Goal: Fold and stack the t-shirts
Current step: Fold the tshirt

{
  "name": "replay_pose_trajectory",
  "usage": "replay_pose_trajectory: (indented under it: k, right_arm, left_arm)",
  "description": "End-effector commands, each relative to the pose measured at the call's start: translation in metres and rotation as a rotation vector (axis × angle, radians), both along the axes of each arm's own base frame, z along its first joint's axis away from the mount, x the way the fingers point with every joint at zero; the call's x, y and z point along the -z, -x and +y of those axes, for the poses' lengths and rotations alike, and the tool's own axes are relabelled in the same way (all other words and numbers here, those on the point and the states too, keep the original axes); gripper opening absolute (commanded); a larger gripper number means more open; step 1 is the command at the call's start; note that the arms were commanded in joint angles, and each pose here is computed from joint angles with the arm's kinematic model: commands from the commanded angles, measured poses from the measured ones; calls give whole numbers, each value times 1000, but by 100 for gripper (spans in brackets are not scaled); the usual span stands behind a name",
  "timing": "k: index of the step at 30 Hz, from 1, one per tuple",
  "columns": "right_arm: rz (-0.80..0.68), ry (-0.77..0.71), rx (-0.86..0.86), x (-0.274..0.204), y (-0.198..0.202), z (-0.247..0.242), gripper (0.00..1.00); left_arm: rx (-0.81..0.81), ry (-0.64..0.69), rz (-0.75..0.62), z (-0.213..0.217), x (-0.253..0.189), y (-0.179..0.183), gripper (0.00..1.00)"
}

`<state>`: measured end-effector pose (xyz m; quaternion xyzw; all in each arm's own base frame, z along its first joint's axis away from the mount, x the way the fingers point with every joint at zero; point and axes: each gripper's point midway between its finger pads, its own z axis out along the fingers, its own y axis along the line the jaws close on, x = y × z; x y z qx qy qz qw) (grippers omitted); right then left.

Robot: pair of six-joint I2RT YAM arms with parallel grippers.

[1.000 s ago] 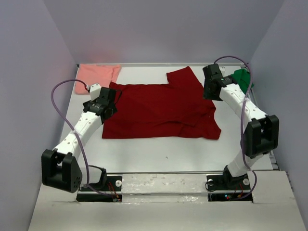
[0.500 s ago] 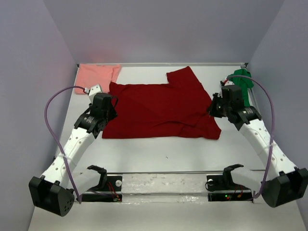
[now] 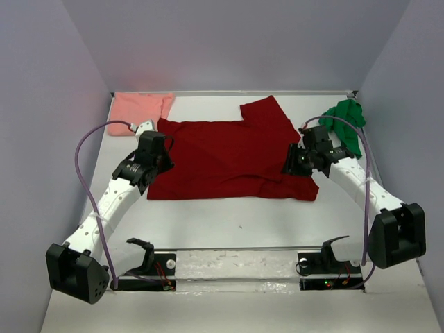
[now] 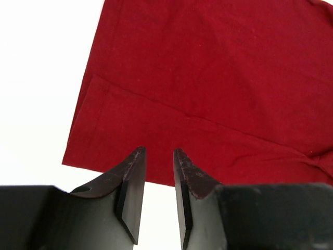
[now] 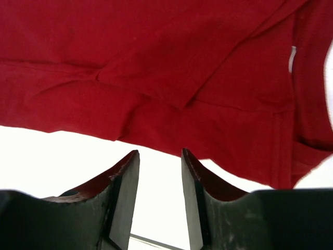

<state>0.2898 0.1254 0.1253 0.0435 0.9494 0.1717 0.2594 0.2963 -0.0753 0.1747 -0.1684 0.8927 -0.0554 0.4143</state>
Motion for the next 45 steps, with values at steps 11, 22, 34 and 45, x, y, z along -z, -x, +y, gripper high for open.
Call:
replay_pose_trajectory:
  k: [11, 22, 34, 45]
  right_arm:
    - [91, 5, -31, 66, -3, 29, 40]
    - [91, 48, -23, 80, -18, 27, 37]
    - [80, 73, -19, 79, -38, 29, 36]
    - [79, 73, -17, 81, -51, 34, 33]
  left_arm:
    - [15, -3, -83, -7, -32, -18, 39]
    - [12, -21, -71, -5, -26, -17, 39]
    - [19, -41, -45, -4, -14, -17, 39]
    - [28, -48, -23, -5, -3, -18, 39]
